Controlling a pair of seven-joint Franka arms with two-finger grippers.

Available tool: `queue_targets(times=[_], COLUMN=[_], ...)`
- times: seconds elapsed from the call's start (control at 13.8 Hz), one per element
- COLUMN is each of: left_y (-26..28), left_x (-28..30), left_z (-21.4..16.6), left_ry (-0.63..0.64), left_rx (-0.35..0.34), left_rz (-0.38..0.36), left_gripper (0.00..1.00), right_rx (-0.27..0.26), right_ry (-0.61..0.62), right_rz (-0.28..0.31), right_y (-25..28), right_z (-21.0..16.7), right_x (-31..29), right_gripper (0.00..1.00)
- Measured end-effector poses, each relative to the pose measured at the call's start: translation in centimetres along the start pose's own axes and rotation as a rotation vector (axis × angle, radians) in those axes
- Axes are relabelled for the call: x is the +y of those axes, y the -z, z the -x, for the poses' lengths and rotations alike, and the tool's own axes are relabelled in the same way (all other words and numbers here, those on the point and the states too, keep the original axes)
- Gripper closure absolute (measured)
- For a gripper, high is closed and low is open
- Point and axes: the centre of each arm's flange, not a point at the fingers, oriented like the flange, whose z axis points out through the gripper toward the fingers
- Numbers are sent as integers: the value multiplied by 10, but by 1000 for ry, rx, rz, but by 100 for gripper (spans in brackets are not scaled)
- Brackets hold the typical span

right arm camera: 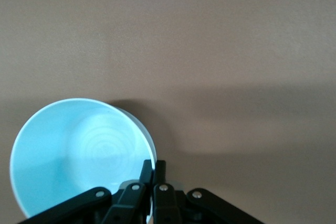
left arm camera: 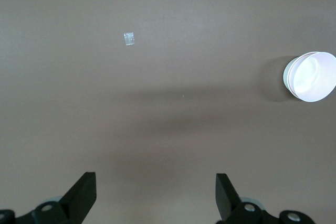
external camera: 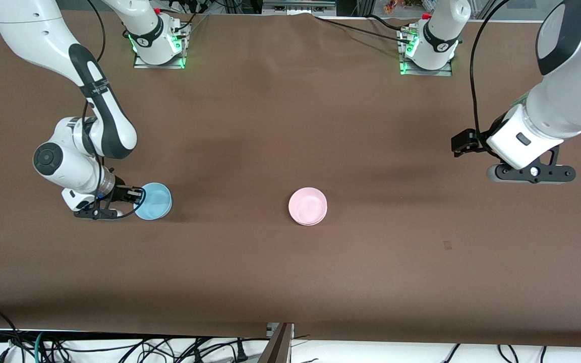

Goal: Stack pink and blue bowls on white bowl
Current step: 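Release the pink bowl with the left gripper while the right gripper grasps the blue bowl, then carry the light blue bowl with the right gripper onto the pink bowl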

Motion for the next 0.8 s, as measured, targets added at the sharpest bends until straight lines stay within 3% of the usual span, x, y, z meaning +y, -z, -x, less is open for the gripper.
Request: queue_targets(times=[0.44,0.65,0.8], left_y=[-4,-5,-8], left_x=[-13,-26,-36], left_z=[-1,1,7], left_ry=[4,10,23], left_rx=[-2,0,37], left_rz=[-2,0,5], left_gripper=[0,0,0], right_rx=[-96,-113,-113], right_ry=[-112,-194,-235], right_rz=[-15,-124,-162], right_y=[67,125,146], right_z=[-29,-33,-26], right_x=[-18,-80,-132], right_gripper=[97,97,97])
